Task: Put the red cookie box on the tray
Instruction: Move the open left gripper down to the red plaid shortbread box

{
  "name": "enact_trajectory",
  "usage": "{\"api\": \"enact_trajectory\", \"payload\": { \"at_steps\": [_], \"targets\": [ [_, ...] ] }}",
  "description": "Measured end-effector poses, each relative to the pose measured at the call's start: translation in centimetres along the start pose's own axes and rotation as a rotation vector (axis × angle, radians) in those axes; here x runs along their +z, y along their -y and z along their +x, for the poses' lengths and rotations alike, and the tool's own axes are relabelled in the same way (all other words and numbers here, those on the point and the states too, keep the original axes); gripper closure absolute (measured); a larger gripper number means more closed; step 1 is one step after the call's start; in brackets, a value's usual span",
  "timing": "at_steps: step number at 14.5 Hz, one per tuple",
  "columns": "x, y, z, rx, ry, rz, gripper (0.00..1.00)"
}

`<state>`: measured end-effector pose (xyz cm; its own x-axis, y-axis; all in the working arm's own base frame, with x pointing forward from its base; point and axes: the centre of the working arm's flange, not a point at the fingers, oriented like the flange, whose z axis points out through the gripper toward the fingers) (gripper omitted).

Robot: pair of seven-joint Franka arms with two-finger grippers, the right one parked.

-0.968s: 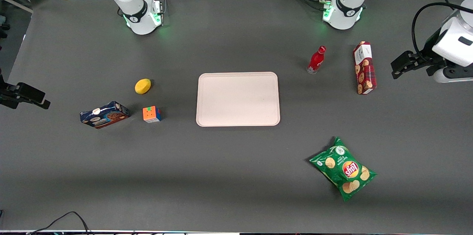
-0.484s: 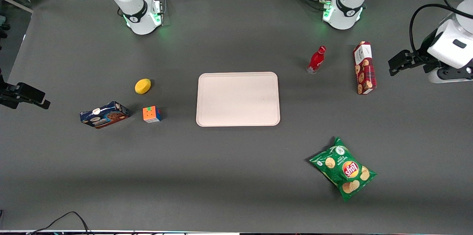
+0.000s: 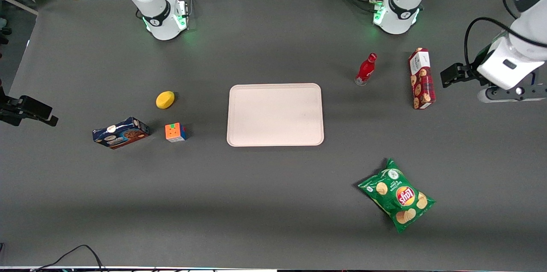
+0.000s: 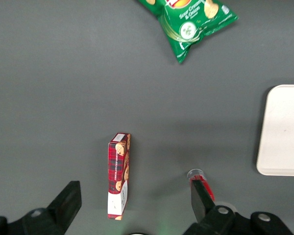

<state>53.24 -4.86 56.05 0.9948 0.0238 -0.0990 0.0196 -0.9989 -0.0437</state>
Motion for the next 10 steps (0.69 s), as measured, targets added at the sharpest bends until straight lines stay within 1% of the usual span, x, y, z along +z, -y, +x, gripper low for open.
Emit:
{"api": "enact_trajectory", "payload": {
  "at_steps": [1, 3, 4, 7, 10],
  "targets": [
    [1.2, 0.6, 0.1, 0.004, -0.001, -0.001, 0.00],
    [3.9, 1.4, -0.2, 0.012, -0.032, -0.004, 0.00],
    [6.1, 1.7, -1.3, 0.024, -0.056, -0.004, 0.00],
    [10.2, 1.8, -4.2, 0.040, -0.072, 0.001, 0.00],
    [14.1, 2.2, -6.8, 0.070, -0.104, 0.003, 0.00]
  ]
}}
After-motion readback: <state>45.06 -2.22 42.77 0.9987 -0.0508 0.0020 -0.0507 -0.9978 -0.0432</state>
